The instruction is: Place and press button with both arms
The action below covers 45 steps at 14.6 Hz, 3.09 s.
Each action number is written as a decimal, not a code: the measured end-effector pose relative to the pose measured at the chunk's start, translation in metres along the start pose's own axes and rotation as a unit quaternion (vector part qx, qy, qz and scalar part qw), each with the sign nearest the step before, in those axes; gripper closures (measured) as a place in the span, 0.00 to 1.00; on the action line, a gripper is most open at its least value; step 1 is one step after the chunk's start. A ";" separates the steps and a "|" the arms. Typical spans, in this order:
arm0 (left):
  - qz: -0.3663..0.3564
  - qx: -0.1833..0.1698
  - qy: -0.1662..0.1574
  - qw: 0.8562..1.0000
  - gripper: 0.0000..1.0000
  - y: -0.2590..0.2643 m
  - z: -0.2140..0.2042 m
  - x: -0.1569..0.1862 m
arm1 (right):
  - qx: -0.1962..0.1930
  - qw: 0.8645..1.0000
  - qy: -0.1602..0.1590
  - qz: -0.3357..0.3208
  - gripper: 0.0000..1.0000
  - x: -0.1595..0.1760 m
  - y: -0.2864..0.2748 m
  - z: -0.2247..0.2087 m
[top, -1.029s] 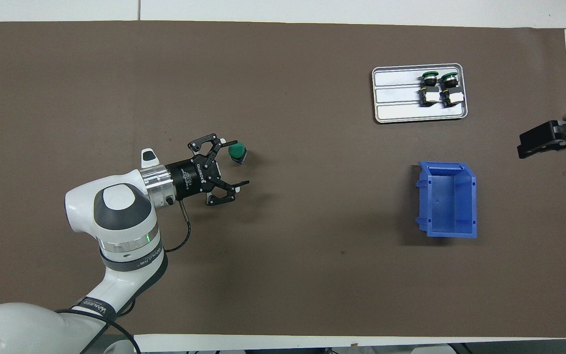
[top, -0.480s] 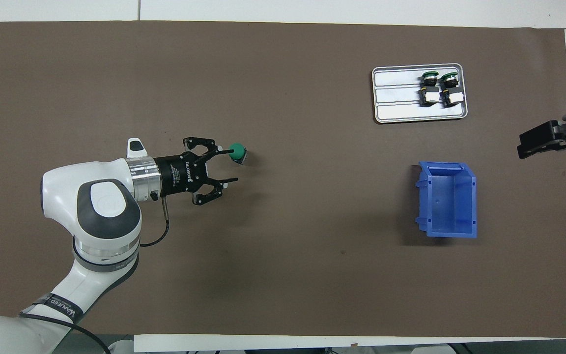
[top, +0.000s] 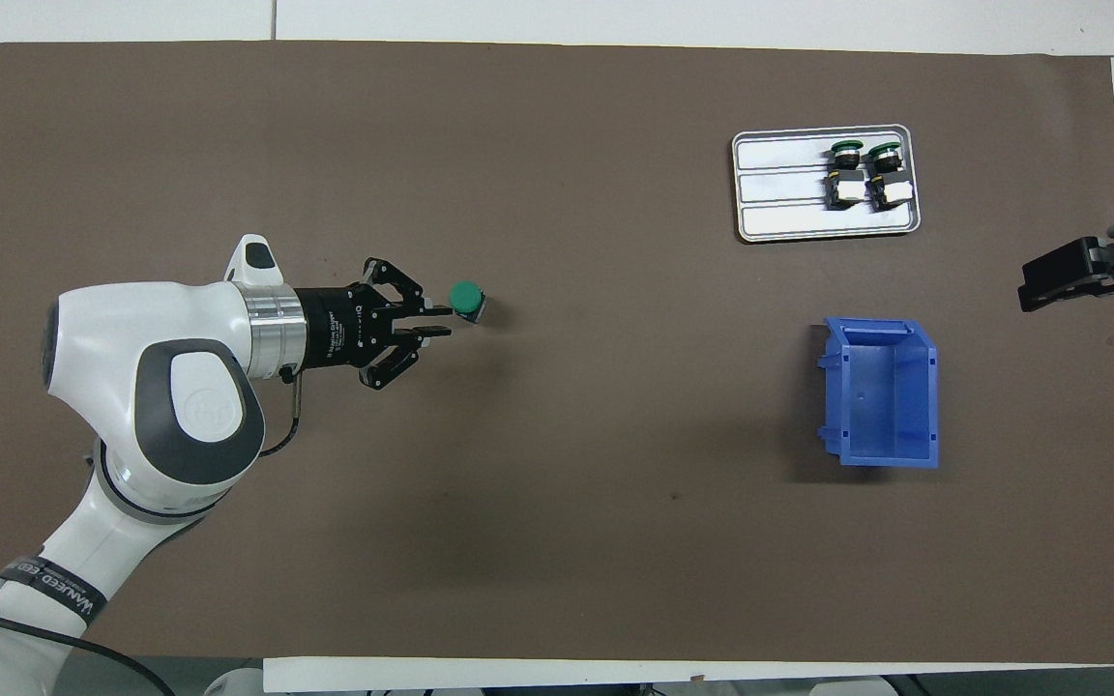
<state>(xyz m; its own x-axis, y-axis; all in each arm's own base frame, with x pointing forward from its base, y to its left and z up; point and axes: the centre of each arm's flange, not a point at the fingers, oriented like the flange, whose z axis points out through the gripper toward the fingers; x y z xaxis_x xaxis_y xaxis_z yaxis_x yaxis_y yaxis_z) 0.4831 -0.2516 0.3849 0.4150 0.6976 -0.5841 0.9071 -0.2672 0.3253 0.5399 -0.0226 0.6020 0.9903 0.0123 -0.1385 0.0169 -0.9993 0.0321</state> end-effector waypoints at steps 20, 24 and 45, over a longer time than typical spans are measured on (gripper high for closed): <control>0.270 0.137 0.160 0.939 0.99 0.043 0.059 -0.044 | 0.000 1.000 0.000 0.000 0.00 0.000 0.000 0.000; 0.269 0.139 0.162 0.939 0.99 0.042 0.066 -0.039 | 0.000 1.000 0.000 0.000 0.00 0.000 0.000 0.000; 0.291 0.140 0.163 0.932 0.99 0.044 0.073 -0.035 | 0.000 1.000 0.000 0.000 0.00 0.000 0.000 0.000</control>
<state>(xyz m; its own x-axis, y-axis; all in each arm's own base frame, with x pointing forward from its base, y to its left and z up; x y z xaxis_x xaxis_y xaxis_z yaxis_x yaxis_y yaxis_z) 0.5135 -0.3359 0.3655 0.8402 0.5334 -0.0977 0.5372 -0.7943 0.2838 0.5399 -0.0226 0.6020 0.9903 0.0123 -0.1385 0.0169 -0.9993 0.0321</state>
